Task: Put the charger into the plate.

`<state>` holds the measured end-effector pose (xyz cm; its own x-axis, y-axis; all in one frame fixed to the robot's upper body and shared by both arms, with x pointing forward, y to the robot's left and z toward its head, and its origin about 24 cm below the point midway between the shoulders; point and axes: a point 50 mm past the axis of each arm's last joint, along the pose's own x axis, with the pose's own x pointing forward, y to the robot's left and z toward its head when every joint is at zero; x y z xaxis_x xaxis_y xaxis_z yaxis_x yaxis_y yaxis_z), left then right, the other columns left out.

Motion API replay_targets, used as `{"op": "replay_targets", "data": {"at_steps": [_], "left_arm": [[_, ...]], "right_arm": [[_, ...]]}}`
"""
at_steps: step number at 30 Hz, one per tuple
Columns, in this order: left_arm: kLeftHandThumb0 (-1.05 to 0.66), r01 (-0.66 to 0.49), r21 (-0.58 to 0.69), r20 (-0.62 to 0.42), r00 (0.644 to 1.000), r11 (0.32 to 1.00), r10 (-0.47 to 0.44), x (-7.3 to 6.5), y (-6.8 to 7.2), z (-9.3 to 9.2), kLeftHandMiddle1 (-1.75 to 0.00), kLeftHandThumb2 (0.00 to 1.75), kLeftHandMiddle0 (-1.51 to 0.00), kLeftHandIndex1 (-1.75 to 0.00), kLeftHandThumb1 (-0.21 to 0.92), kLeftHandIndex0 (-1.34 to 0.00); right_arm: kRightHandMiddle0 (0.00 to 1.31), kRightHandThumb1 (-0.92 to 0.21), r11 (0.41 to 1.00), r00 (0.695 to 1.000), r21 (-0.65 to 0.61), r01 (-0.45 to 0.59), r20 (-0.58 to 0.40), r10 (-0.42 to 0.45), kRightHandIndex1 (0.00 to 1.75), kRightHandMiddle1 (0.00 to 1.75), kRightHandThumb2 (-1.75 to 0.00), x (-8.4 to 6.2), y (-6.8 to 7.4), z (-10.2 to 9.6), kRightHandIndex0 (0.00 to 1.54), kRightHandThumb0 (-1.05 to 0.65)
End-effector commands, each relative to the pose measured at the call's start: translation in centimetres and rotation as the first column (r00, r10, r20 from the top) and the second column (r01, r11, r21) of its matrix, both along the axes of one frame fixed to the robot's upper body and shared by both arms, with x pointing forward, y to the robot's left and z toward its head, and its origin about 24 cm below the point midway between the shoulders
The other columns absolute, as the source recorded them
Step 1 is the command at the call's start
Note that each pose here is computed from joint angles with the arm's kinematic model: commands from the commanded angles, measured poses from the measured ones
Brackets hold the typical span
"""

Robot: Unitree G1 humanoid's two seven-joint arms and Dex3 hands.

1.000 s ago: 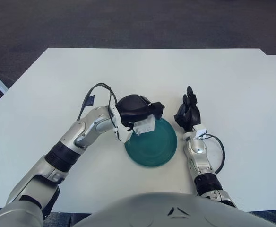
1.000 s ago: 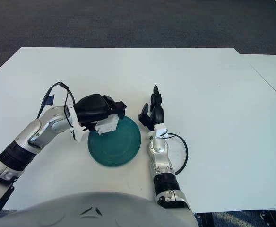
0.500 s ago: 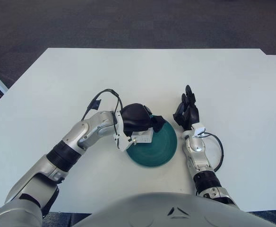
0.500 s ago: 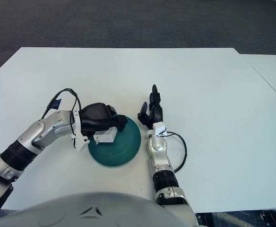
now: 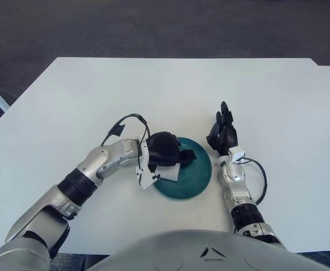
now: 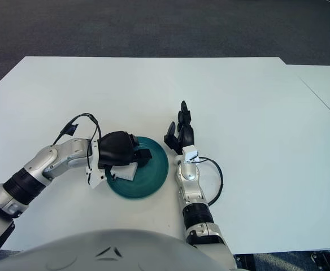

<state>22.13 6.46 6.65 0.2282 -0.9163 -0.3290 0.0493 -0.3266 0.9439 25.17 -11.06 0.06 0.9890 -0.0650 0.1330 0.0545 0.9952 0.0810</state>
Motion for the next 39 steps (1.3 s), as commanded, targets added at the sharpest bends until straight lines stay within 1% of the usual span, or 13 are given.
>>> {"op": "replay_targets", "data": {"at_steps": [1, 10, 17, 19, 23, 24, 25, 26, 28, 31, 34, 37, 39], "left_arm": [[0.0, 0.061, 0.103, 0.099, 0.993, 0.993, -0.071, 0.3, 0.3, -0.5, -1.57, 1.67, -0.93, -1.75, -0.05, -0.68], [0.0, 0.105, 0.195, 0.177, 0.974, 0.975, -0.141, 0.4, -0.1, -0.6, -1.57, 1.63, -0.9, -1.75, -0.01, -0.64], [0.0, 0.141, 0.192, 0.21, 0.961, 0.971, -0.181, 0.3, -0.4, 0.0, -1.71, 1.66, -0.84, -1.75, 0.01, -0.63], [-0.01, 0.128, 0.149, 0.215, 0.964, 0.98, -0.159, 0.4, -0.1, 0.7, -1.73, 1.61, -0.84, -1.59, 0.02, -0.7], [-0.01, 0.049, 0.042, 0.173, 0.983, 0.998, -0.056, 0.3, 0.5, 1.3, -1.72, 1.21, -0.51, -1.67, 0.38, -0.46], [-0.28, -0.002, 0.005, 0.128, 0.992, 1.0, 0.001, 0.4, 0.5, 1.4, -1.67, 0.95, -0.39, -1.47, 0.57, -0.3], [-0.5, -0.037, -0.016, 0.094, 0.995, 0.999, 0.038, 0.5, 0.6, 1.5, -1.49, 0.81, -0.29, -1.28, 0.69, -0.19], [-0.58, -0.071, -0.038, 0.067, 0.995, 0.997, 0.073, 0.5, 0.7, 1.7, -1.42, 0.76, -0.26, -1.21, 0.74, -0.15], [-0.79, -0.107, -0.062, 0.049, 0.993, 0.992, 0.11, 0.5, 0.8, 2.1, -0.97, 0.68, -0.23, -0.93, 0.85, -0.06], [-0.92, -0.171, -0.102, 0.033, 0.984, 0.98, 0.175, 0.9, 1.2, 3.0, -0.47, 0.69, -0.24, -0.7, 0.9, -0.02], [-1.0, -0.283, -0.148, -0.035, 0.959, 0.948, 0.28, 2.1, 2.3, 4.0, -0.16, 0.73, -0.16, -0.44, 0.91, -0.01], [-1.03, -0.423, -0.179, -0.175, 0.902, 0.888, 0.395, 3.4, 3.8, 3.6, -0.05, 0.74, -0.06, -0.2, 0.92, 0.0], [-1.04, -0.521, -0.205, -0.292, 0.84, 0.828, 0.457, 3.8, 4.6, 3.5, -0.03, 0.71, -0.03, -0.11, 0.92, 0.0]], "right_arm": [[0.05, -0.92, 0.997, 0.972, 0.063, 0.045, -0.233, -0.029, 0.01, 0.09, -0.99, -4.5, 0.9, -5.2, 0.03, -0.66], [0.05, -0.92, 0.998, 0.98, 0.059, 0.025, -0.196, -0.013, 0.01, 0.12, -0.98, -4.4, 1.5, -4.8, 0.04, -0.66], [0.01, -0.92, 0.996, 0.983, 0.094, -0.005, -0.182, 0.022, 0.0, 0.2, -1.02, -4.1, 1.9, -4.6, 0.05, -0.64], [0.0, -0.92, 0.995, 0.983, 0.103, -0.007, -0.184, 0.026, 0.0, 0.21, -1.02, -4.2, 1.8, -4.7, 0.05, -0.63], [0.0, -0.92, 0.992, 0.984, 0.127, -0.001, -0.179, 0.024, 0.0, 0.22, -1.02, -4.2, 1.6, -4.5, 0.05, -0.63], [0.0, -0.92, 0.988, 0.984, 0.155, 0.01, -0.178, 0.018, 0.0, 0.22, -1.03, -4.0, 1.5, -4.3, 0.05, -0.62], [0.0, -0.92, 0.984, 0.984, 0.175, 0.017, -0.177, 0.015, 0.01, 0.22, -1.03, -3.7, 1.4, -4.1, 0.06, -0.61], [0.0, -0.92, 0.98, 0.983, 0.198, 0.029, -0.181, 0.008, 0.01, 0.23, -1.03, -3.4, 1.4, -3.9, 0.06, -0.61], [0.0, -0.92, 0.974, 0.982, 0.223, 0.044, -0.19, -0.001, 0.01, 0.24, -1.04, -2.9, 1.4, -3.7, 0.07, -0.59], [0.0, -0.92, 0.97, 0.979, 0.236, 0.066, -0.204, -0.017, 0.01, 0.27, -1.04, -2.4, 1.5, -3.7, 0.09, -0.58], [0.0, -0.92, 0.979, 0.974, 0.194, 0.065, -0.226, -0.02, 0.01, 0.29, -1.04, -2.2, 2.0, -4.1, 0.1, -0.58], [0.0, -0.92, 0.988, 0.974, 0.153, 0.037, -0.229, -0.002, 0.01, 0.29, -1.03, -3.1, 2.7, -4.6, 0.1, -0.6], [0.0, -0.92, 0.989, 0.975, 0.144, 0.021, -0.223, 0.011, 0.0, 0.29, -1.03, -3.7, 2.6, -4.8, 0.09, -0.6]]}}
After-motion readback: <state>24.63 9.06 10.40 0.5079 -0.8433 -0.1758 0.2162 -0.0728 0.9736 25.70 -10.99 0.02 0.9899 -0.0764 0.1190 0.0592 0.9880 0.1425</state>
